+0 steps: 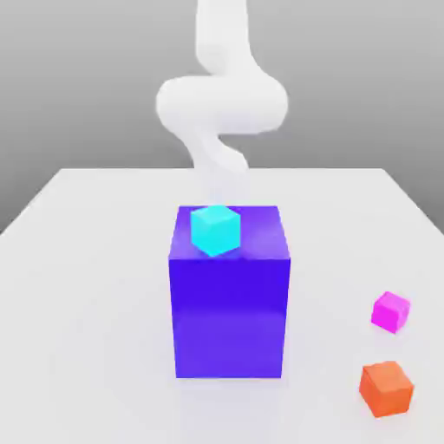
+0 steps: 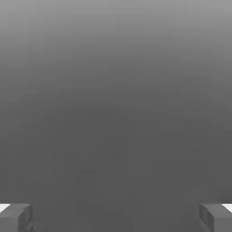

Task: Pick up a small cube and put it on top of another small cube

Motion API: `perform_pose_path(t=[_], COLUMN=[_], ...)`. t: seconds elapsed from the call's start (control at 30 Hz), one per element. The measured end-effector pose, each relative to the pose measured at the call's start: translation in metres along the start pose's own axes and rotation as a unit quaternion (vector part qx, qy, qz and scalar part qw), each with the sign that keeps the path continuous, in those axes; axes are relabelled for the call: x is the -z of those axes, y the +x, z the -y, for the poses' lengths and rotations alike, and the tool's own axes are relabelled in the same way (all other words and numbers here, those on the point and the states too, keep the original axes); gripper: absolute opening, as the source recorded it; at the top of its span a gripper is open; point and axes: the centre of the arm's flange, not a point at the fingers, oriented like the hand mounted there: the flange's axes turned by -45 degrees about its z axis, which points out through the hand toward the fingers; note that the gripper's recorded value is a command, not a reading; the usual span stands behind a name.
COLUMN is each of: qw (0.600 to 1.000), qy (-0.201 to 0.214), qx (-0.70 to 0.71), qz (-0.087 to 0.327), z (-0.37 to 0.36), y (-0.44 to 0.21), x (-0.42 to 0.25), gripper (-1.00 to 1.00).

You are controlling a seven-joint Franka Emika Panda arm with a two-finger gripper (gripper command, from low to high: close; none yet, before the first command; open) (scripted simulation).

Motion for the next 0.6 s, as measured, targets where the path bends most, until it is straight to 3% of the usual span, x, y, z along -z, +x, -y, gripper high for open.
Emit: perform_pose_path(t=[0.27,0.6], qw=[0.982,0.911], qy=[0.069,0.119], qx=[0.113,0.278], qz=[0.133,0.28], z=[0.131,0.263], y=[-0.086,-0.306], x=[-0.167,-0.265], gripper=[0.0,0.0])
